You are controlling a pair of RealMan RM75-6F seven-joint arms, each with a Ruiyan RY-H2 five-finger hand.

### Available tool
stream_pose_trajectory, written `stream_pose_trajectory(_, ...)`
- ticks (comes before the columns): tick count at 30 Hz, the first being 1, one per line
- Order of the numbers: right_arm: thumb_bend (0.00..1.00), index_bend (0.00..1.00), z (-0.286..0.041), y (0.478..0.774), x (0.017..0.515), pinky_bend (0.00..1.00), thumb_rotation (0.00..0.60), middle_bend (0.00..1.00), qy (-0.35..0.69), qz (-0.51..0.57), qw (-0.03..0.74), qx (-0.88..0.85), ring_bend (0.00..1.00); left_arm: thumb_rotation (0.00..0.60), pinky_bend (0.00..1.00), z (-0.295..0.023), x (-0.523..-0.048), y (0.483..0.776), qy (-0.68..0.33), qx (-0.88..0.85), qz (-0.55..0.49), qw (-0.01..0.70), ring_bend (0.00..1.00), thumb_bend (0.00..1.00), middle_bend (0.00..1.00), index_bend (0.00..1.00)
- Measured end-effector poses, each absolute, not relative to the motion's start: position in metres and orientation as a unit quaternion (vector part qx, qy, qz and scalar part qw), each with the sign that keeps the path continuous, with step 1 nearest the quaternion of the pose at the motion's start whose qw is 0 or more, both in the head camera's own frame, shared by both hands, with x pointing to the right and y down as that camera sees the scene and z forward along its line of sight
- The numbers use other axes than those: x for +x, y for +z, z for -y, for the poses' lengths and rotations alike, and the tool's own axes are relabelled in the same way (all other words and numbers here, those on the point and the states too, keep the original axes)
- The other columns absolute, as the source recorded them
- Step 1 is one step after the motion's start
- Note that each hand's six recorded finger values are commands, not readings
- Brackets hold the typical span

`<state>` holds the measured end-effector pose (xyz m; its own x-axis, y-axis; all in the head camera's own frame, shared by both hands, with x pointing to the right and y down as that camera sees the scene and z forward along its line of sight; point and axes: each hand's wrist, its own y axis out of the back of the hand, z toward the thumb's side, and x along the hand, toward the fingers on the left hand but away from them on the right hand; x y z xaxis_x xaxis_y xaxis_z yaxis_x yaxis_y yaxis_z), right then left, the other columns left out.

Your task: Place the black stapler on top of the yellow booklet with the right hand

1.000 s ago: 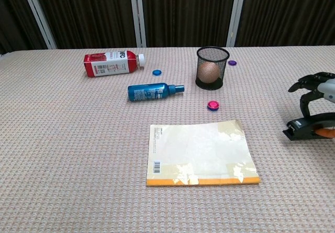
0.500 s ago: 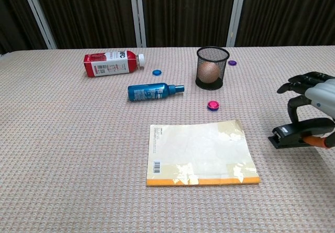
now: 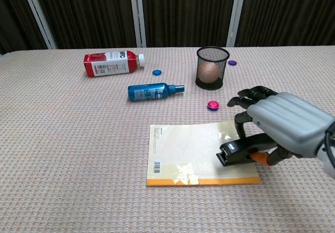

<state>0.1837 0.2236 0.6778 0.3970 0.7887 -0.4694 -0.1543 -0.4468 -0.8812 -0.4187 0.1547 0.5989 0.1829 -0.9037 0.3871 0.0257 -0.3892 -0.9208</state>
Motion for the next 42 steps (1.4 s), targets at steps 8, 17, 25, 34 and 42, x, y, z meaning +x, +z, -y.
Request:
stream_pose_trajectory(8,0.36,0.61,-0.223,0.679,0.150,0.00,0.600,0.12,0.484,0.220,0.488,-0.693,0.00,0.600,0.08,-0.153,-0.424,0.598,-0.541,-0.633,-0.353,0.426,0.00,0.26,0.00,0.00)
stream_pose_trajectory(17,0.36,0.61,-0.218,0.681,0.128,0.00,0.600,0.12,0.487,0.216,0.492,-0.688,0.00,0.600,0.08,-0.154,-0.427,0.595,-0.540,-0.634,-0.356,0.424,0.00,0.26,0.00,0.00)
stream_pose_trajectory(25,0.28,0.20,-0.216,0.687,0.122,0.00,0.600,0.00,0.505,0.211,0.488,-0.680,0.00,0.600,0.08,-0.155,-0.428,0.594,-0.539,-0.636,-0.355,0.424,0.00,0.26,0.00,0.00)
stream_pose_trajectory(34,0.18,0.00,-0.216,0.682,0.129,0.00,0.600,0.00,0.528,0.209,0.473,-0.674,0.00,0.600,0.08,-0.155,-0.427,0.597,-0.542,-0.636,-0.350,0.424,0.00,0.26,0.00,0.00)
stream_pose_trajectory(42,0.18,0.00,-0.210,0.661,0.157,0.00,0.600,0.00,0.555,0.214,0.483,-0.642,0.00,0.600,0.08,-0.156,-0.429,0.596,-0.544,-0.634,-0.353,0.421,0.00,0.26,0.00,0.00)
